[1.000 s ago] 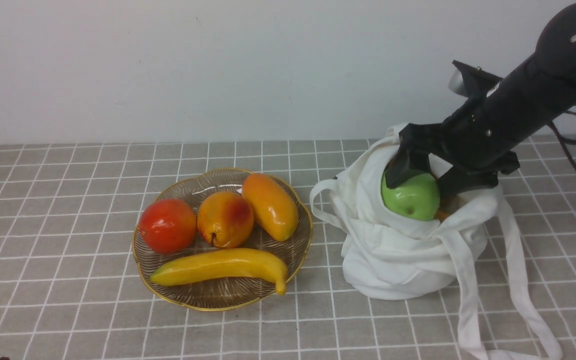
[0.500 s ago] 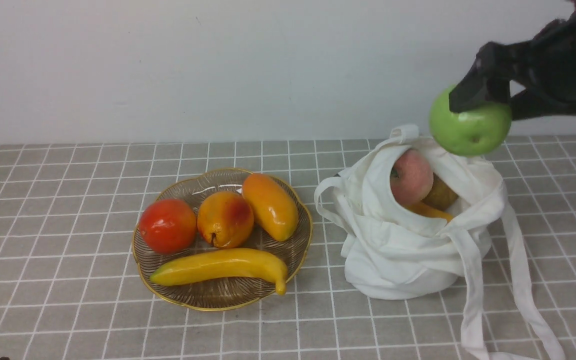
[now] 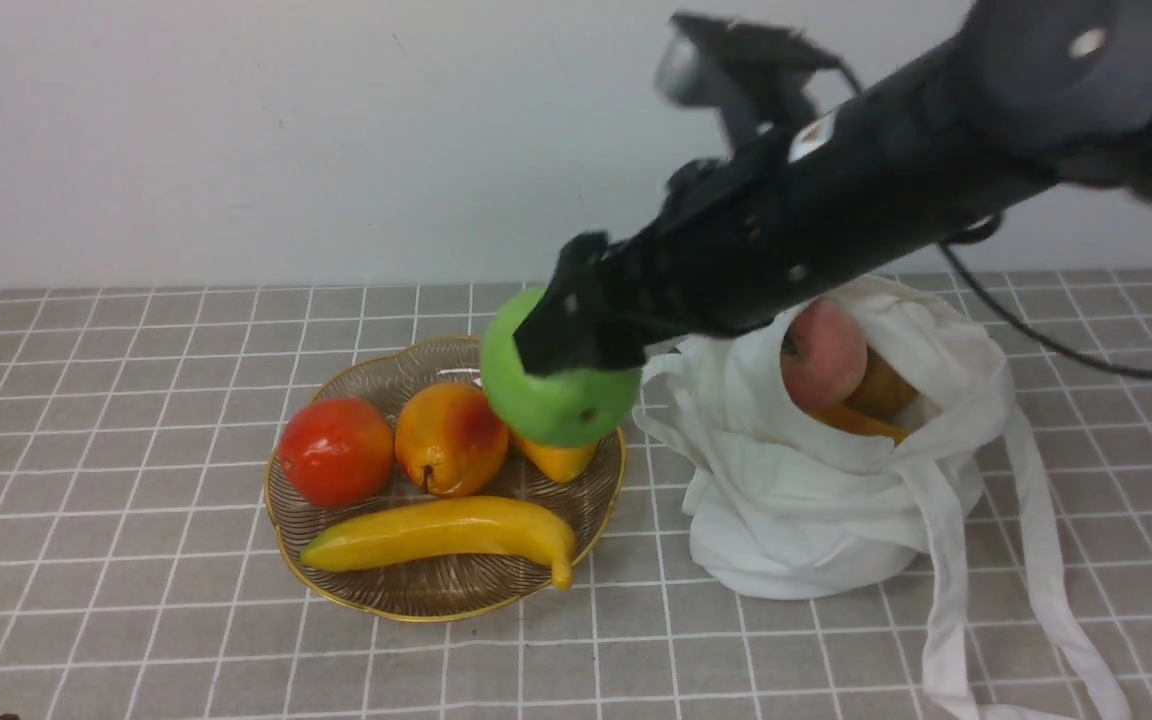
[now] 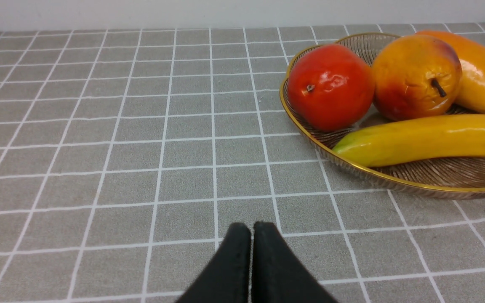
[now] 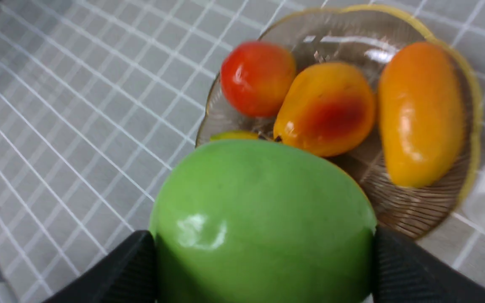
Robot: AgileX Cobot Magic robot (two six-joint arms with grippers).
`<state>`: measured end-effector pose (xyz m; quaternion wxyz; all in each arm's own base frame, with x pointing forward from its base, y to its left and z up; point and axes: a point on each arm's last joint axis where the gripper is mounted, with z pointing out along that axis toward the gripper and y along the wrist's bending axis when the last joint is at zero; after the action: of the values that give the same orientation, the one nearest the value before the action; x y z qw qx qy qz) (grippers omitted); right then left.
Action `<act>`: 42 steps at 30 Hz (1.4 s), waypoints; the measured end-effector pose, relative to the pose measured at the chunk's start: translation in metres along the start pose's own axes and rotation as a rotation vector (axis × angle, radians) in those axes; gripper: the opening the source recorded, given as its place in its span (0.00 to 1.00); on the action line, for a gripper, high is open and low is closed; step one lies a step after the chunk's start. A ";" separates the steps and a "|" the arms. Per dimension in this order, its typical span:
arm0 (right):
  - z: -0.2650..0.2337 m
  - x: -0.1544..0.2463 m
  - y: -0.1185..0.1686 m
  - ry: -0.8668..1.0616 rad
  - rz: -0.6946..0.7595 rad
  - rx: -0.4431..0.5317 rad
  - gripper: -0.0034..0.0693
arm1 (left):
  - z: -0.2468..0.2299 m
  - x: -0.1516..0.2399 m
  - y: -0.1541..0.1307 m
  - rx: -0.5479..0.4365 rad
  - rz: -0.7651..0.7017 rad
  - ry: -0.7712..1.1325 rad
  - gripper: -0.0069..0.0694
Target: Take the fruit out of the bag on the grey coffee tablecloth and place them on the plate.
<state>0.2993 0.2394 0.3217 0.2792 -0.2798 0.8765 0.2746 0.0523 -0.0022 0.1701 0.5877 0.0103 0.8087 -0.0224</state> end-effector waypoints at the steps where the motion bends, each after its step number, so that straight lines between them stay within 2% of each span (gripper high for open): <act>1: 0.013 0.002 0.003 0.013 -0.016 0.002 0.86 | 0.000 0.000 0.000 0.000 0.000 0.000 0.08; 7: 0.090 0.025 0.005 0.101 -0.060 0.021 0.86 | 0.000 0.000 0.000 0.000 0.000 0.000 0.08; 11: 0.117 0.036 0.004 0.121 -0.102 0.036 0.86 | 0.000 0.000 0.000 0.000 0.000 0.000 0.08; 18: 0.134 0.042 -0.001 0.116 -0.131 0.064 0.86 | 0.000 0.000 0.000 0.000 0.000 0.000 0.08; 21: 0.135 0.041 -0.002 0.111 -0.131 0.065 0.90 | 0.000 0.000 0.000 0.000 0.000 0.000 0.08; 23: 0.135 0.041 -0.002 0.109 -0.131 0.066 0.97 | 0.000 0.000 0.000 0.000 0.000 0.000 0.08; 31: 0.135 0.042 -0.002 0.112 -0.133 0.066 1.00 | 0.000 0.000 0.000 0.000 0.000 0.000 0.08; 34: 0.126 0.040 0.000 0.127 -0.182 0.079 1.00 | 0.000 0.000 0.000 0.000 0.000 0.000 0.08; 37: 0.096 0.027 0.007 0.102 -0.232 0.113 0.97 | 0.000 0.000 0.000 0.000 0.000 0.000 0.08; 42: -0.014 -0.001 0.026 -0.050 -0.267 0.267 0.68 | 0.000 0.000 0.000 0.000 0.000 0.000 0.08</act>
<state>0.2781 0.2485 0.3407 0.3695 -0.3474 0.8530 0.1234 0.0523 -0.0022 0.1701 0.5877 0.0103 0.8087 -0.0224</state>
